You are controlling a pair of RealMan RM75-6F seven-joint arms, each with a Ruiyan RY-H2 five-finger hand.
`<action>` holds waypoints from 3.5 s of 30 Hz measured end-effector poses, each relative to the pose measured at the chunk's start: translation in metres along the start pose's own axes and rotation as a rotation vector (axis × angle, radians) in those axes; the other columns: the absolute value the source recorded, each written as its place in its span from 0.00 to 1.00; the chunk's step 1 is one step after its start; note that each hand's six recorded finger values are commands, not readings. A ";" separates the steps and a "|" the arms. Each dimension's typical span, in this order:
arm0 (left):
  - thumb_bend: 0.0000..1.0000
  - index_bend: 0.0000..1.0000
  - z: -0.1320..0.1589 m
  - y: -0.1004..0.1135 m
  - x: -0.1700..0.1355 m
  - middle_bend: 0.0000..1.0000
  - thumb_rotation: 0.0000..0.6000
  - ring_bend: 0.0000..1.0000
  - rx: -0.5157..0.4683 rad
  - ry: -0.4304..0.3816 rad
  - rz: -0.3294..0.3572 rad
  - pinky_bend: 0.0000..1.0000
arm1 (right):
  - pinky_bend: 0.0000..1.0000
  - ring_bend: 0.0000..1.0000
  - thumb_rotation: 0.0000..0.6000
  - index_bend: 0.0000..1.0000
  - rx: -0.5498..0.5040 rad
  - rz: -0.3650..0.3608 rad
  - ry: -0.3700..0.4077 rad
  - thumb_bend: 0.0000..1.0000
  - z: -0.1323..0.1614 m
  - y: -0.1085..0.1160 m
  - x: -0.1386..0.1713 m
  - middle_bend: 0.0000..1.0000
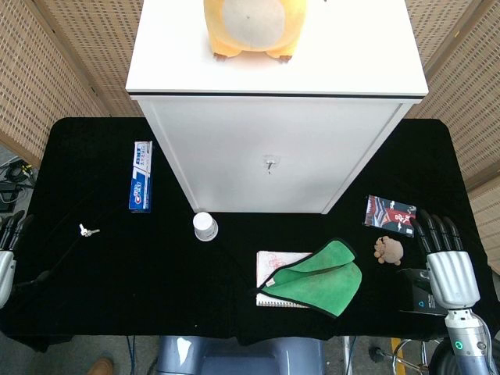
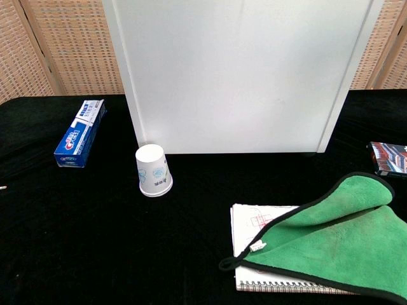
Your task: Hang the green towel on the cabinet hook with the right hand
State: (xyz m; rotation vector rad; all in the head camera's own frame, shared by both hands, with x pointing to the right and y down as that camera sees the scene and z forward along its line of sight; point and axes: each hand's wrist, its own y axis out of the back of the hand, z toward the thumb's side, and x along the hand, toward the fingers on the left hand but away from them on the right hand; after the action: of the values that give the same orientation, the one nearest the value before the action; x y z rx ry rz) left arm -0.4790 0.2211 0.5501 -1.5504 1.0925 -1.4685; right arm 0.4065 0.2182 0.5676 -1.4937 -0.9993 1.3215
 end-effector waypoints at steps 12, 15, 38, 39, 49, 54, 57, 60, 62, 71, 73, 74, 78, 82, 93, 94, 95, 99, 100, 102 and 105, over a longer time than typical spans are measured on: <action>0.00 0.00 -0.002 -0.001 0.001 0.00 1.00 0.00 0.002 0.011 0.000 0.00 | 0.26 0.68 1.00 0.01 -0.026 0.093 0.164 0.00 0.038 -0.013 -0.017 0.76; 0.00 0.00 -0.003 -0.002 0.004 0.00 1.00 0.00 0.005 0.020 -0.003 0.00 | 0.60 0.82 1.00 0.03 -0.031 0.162 0.239 0.00 0.057 -0.023 -0.030 0.87; 0.00 0.00 -0.011 -0.017 0.020 0.00 1.00 0.00 0.026 0.066 -0.059 0.00 | 0.98 0.97 1.00 0.23 -0.120 0.693 0.510 0.07 0.209 -0.099 -0.075 0.99; 0.00 0.00 -0.011 -0.017 0.020 0.00 1.00 0.00 0.025 0.067 -0.059 0.00 | 0.98 0.97 1.00 0.24 -0.117 0.702 0.509 0.07 0.212 -0.102 -0.075 0.99; 0.00 0.00 -0.013 -0.018 0.021 0.00 1.00 0.00 0.023 0.067 -0.063 0.00 | 0.98 0.97 1.00 0.23 -0.087 0.759 0.490 0.08 0.224 -0.124 -0.071 1.00; 0.00 0.00 -0.012 -0.018 0.020 0.00 1.00 0.00 0.025 0.065 -0.065 0.00 | 0.98 0.97 1.00 0.20 -0.070 0.776 0.476 0.09 0.226 -0.133 -0.068 1.00; 0.00 0.00 -0.012 -0.019 0.020 0.00 1.00 0.00 0.026 0.064 -0.066 0.00 | 0.98 0.97 1.00 0.20 -0.051 0.780 0.474 0.09 0.227 -0.139 -0.065 1.00; 0.00 0.00 -0.011 -0.019 0.020 0.00 1.00 0.00 0.026 0.064 -0.066 0.00 | 0.98 0.98 1.00 0.20 -0.031 0.778 0.468 0.10 0.226 -0.144 -0.065 1.00; 0.00 0.00 -0.012 -0.019 0.021 0.00 1.00 0.00 0.026 0.066 -0.067 0.00 | 0.98 0.98 1.00 0.22 -0.023 0.779 0.463 0.12 0.225 -0.146 -0.065 1.00; 0.00 0.00 -0.012 -0.020 0.021 0.00 1.00 0.00 0.025 0.066 -0.069 0.00 | 0.98 0.98 1.00 0.52 -0.017 0.785 0.443 0.37 0.218 -0.151 -0.063 1.00; 0.00 0.00 -0.012 -0.020 0.021 0.00 1.00 0.00 0.025 0.065 -0.068 0.00 | 0.98 0.98 1.00 0.57 -0.021 0.782 0.439 0.42 0.216 -0.151 -0.062 1.00; 0.00 0.00 -0.012 -0.019 0.021 0.00 1.00 0.00 0.025 0.065 -0.067 0.00 | 0.98 0.99 1.00 0.60 -0.022 0.783 0.438 0.46 0.216 -0.151 -0.062 1.00; 0.00 0.00 -0.012 -0.019 0.020 0.00 1.00 0.00 0.024 0.065 -0.067 0.00 | 0.99 0.99 1.00 0.74 -0.033 0.779 0.432 0.54 0.214 -0.151 -0.061 1.00; 0.00 0.00 -0.011 -0.020 0.020 0.00 1.00 0.00 0.024 0.062 -0.069 0.00 | 1.00 1.00 1.00 0.83 -0.067 0.751 0.425 0.63 0.213 -0.143 -0.063 1.00; 0.00 0.00 -0.008 -0.019 0.018 0.00 1.00 0.00 0.021 0.049 -0.069 0.00 | 1.00 1.00 1.00 0.85 -0.299 0.578 0.382 0.68 0.203 -0.089 -0.082 1.00; 0.00 0.00 -0.008 -0.019 0.018 0.00 1.00 0.00 0.020 0.048 -0.068 0.00 | 1.00 1.00 1.00 0.85 -0.321 0.555 0.380 0.68 0.202 -0.082 -0.084 1.00; 0.00 0.00 -0.008 -0.019 0.017 0.00 1.00 0.00 0.019 0.047 -0.068 0.00 | 1.00 1.00 1.00 0.85 -0.343 0.530 0.376 0.69 0.201 -0.075 -0.087 1.00; 0.00 0.00 -0.007 -0.018 0.016 0.00 1.00 0.00 0.017 0.043 -0.065 0.00 | 1.00 1.00 1.00 0.86 -0.433 0.407 0.352 0.72 0.194 -0.036 -0.099 1.00; 0.00 0.00 -0.007 -0.018 0.015 0.00 1.00 0.00 0.018 0.042 -0.065 0.00 | 1.00 1.00 1.00 0.87 -0.445 0.381 0.347 0.73 0.193 -0.028 -0.102 1.00; 0.00 0.00 -0.007 -0.017 0.015 0.00 1.00 0.00 0.019 0.042 -0.064 0.00 | 1.00 1.00 1.00 0.88 -0.459 0.317 0.336 0.76 0.187 -0.010 -0.108 1.00; 0.00 0.00 -0.007 -0.015 0.014 0.00 1.00 0.00 0.014 0.040 -0.060 0.00 | 1.00 1.00 1.00 0.89 -0.471 0.235 0.318 0.79 0.182 0.011 -0.115 1.00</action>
State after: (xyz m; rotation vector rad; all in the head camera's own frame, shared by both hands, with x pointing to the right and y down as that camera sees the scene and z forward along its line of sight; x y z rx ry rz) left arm -0.4845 0.2142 0.5701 -1.5617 1.0648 -1.5503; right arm 0.2128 0.1241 0.5810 -2.1571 -0.9863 0.9929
